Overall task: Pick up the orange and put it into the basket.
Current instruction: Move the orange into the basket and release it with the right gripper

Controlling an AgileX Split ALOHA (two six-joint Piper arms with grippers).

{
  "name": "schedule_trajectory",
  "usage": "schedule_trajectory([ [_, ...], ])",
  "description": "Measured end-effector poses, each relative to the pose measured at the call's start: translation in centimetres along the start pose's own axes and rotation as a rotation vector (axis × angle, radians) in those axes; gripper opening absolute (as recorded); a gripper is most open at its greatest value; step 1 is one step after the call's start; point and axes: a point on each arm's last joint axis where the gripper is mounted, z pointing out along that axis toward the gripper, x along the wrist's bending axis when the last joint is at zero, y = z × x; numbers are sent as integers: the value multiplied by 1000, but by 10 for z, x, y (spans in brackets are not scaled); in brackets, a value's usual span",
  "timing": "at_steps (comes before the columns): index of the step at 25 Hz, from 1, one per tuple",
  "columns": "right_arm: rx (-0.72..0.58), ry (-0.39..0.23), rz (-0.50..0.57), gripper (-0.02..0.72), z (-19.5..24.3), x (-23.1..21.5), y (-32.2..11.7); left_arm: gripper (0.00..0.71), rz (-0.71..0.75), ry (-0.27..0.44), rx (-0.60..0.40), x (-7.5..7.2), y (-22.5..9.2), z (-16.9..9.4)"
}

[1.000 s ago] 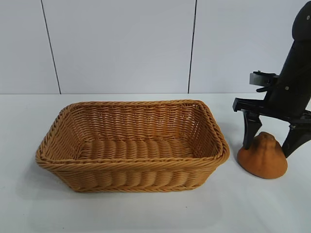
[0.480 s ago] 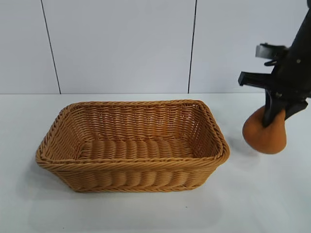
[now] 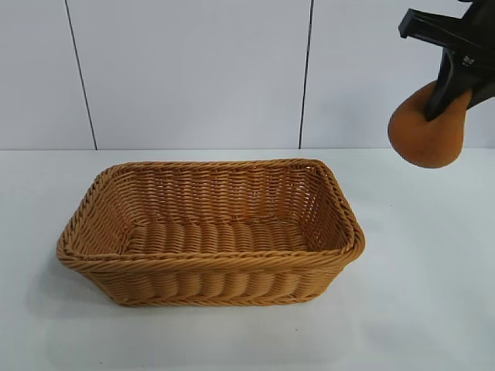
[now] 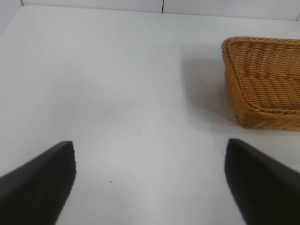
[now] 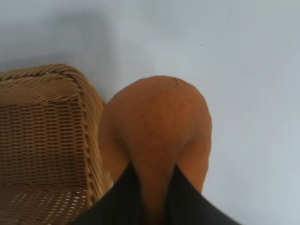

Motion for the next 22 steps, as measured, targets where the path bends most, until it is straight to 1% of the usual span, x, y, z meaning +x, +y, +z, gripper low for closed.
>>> schedule_trajectory([
  [3,-9,52,-50,31,4,27,-5,616,0,0,0,0,0,0],
  [9,-58,201,-129,31,13,92,-18,616,0,0,0,0,0,0],
  [12,-63,244,-175,31,24,120,-28,616,0,0,0,0,0,0],
  [14,-60,262,-197,31,36,137,-36,616,0,0,0,0,0,0],
  [17,-50,269,-218,31,58,153,-44,616,0,0,0,0,0,0],
  [22,-10,242,-225,31,103,160,-55,616,0,0,0,0,0,0],
])
